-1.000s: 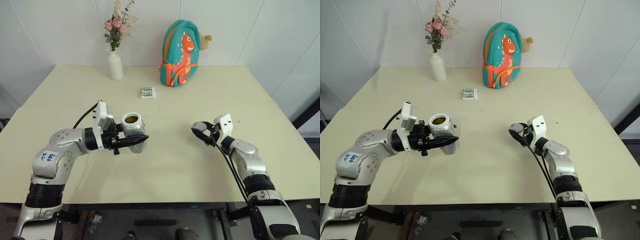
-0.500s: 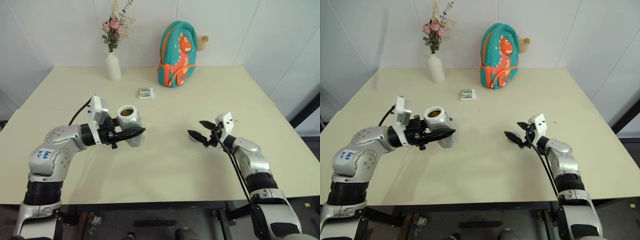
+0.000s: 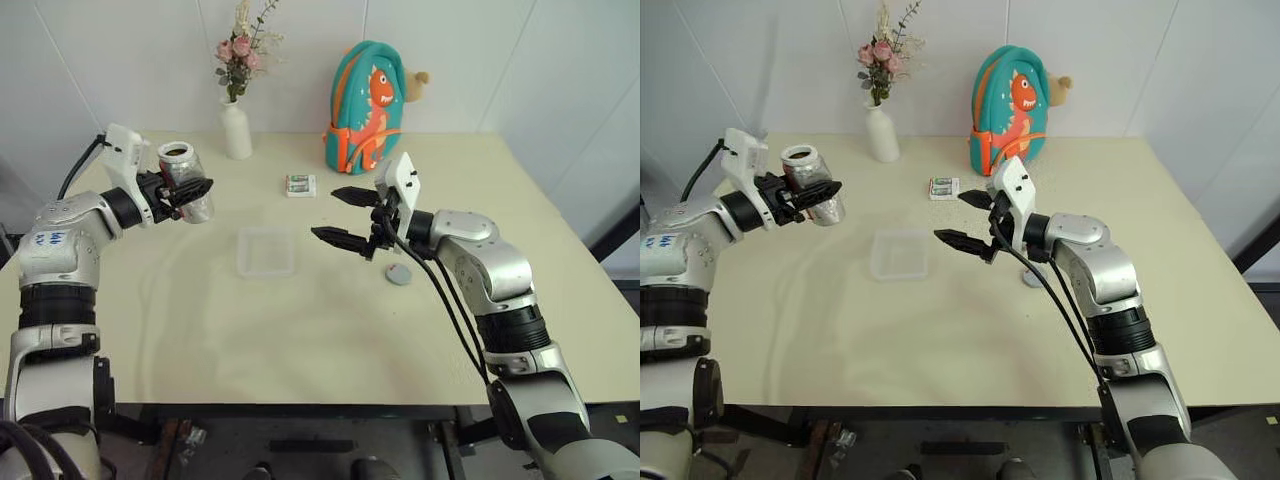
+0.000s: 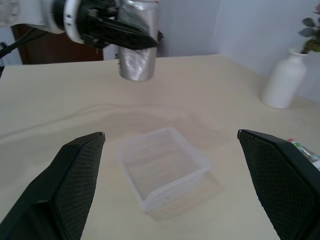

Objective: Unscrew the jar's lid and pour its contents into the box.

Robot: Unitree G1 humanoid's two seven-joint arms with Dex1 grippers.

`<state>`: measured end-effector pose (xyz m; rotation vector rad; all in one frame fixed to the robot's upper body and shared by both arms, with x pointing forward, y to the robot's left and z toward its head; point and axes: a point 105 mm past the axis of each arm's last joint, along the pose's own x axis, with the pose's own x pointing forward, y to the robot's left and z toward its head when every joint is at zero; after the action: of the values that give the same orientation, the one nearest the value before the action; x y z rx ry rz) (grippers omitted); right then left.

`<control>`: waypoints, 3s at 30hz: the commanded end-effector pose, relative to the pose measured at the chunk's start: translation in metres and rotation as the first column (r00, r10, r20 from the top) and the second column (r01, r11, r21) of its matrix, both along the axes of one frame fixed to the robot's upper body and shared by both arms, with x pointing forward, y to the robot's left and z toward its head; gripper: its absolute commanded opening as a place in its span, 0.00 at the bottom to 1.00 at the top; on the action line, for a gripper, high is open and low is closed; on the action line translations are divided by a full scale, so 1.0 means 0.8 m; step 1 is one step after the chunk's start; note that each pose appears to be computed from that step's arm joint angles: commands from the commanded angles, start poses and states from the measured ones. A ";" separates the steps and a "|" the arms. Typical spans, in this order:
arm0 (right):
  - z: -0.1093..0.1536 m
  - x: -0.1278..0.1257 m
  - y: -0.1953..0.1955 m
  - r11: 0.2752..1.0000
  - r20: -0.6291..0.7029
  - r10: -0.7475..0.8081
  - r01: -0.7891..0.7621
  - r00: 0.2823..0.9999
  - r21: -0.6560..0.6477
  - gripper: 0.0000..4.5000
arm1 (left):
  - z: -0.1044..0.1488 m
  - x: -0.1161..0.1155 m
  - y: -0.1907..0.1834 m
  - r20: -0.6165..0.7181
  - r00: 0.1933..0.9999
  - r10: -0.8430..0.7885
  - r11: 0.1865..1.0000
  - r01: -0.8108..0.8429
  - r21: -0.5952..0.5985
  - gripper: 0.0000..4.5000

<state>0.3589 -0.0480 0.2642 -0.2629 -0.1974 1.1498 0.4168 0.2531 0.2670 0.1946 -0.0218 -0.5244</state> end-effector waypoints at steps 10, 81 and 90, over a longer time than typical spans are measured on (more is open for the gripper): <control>-0.022 -0.017 -0.013 0.999 -0.038 -0.023 0.021 0.999 -0.041 0.99 | -0.017 0.041 -0.020 0.238 0.966 0.101 0.887 -0.196 0.417 0.44; -0.043 -0.015 -0.031 0.995 0.008 -0.086 0.086 0.996 -0.041 0.99 | -0.102 0.023 0.086 -0.013 0.864 0.504 0.840 -0.493 -0.229 0.44; -0.044 -0.019 -0.027 0.997 -0.002 -0.075 0.074 0.997 -0.025 1.00 | -0.113 0.014 0.100 -0.041 0.856 0.515 0.831 -0.510 -0.221 0.99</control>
<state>0.3496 -0.0707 0.2180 -0.2887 -0.1188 1.0737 0.4315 0.3225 0.1643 -0.0423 -0.0125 0.0047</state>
